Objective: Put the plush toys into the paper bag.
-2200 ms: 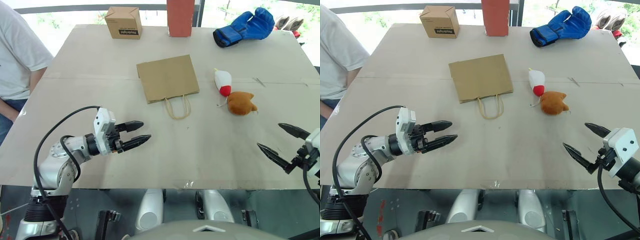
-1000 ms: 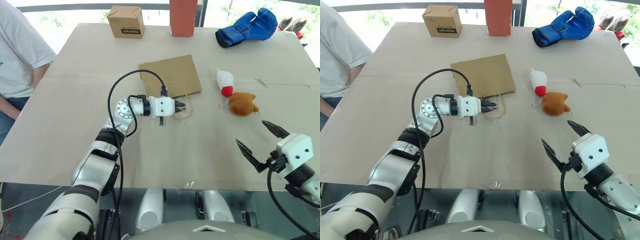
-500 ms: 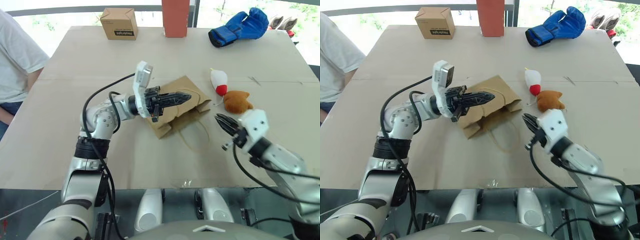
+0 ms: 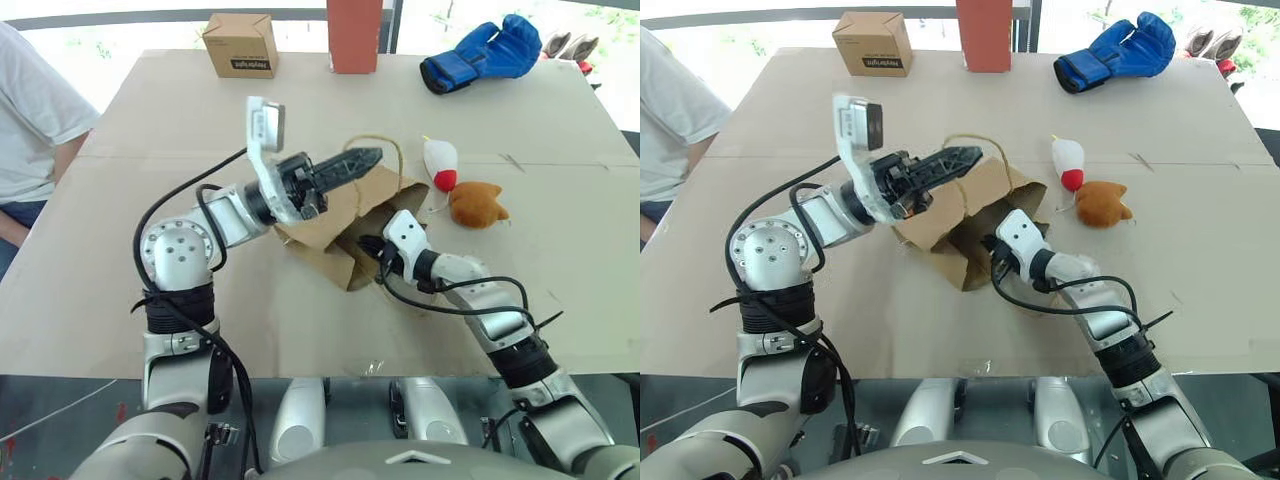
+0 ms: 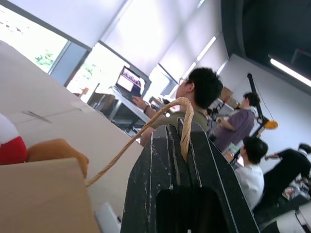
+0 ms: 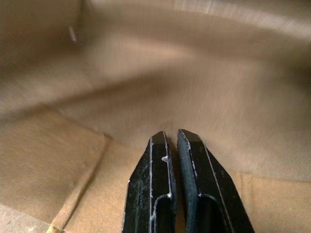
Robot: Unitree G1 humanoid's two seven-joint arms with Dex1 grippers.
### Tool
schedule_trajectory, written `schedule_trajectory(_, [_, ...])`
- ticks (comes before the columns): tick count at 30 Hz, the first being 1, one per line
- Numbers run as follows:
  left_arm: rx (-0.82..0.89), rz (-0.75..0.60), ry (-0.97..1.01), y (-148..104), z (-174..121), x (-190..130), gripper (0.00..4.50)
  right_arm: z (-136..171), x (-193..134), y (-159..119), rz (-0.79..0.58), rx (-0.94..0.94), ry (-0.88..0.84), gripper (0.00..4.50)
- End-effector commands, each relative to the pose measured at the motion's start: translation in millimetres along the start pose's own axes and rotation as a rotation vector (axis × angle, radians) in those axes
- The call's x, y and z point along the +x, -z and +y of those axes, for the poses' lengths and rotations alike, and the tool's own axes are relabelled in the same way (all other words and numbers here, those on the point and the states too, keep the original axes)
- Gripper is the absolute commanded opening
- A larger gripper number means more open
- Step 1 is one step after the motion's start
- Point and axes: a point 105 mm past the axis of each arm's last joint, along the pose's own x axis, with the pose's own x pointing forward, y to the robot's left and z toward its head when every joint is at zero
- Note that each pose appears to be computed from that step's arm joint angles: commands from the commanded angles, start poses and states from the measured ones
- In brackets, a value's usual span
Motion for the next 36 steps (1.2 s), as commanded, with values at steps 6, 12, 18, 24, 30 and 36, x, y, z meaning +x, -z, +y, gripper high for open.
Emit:
schedule_trajectory(6, [0.021,-0.181,-0.078,-55,-3,-14,0.0,6,-10,17,0.043,-0.007,-0.021,0.08])
schedule_trajectory(12, [0.097,-0.109,-0.124,-37,-7,-18,0.0,3,-14,-14,-0.035,-0.062,-0.044,0.08])
schedule_trajectory(18, [0.154,-0.075,-0.149,-27,-1,-13,0.0,-11,-48,-58,-0.168,-0.066,-0.003,1.93])
schedule_trajectory(24, [0.2,-0.08,-0.133,-29,9,-6,0.0,-21,-97,-99,-0.252,-0.012,0.068,4.38])
schedule_trajectory(30, [0.217,-0.097,-0.099,-27,11,7,0.0,-67,-162,-117,-0.231,0.017,0.34,4.38])
schedule_trajectory(36, [0.269,-0.104,-0.08,-33,7,13,0.0,-127,-167,-53,0.135,0.096,0.633,4.38])
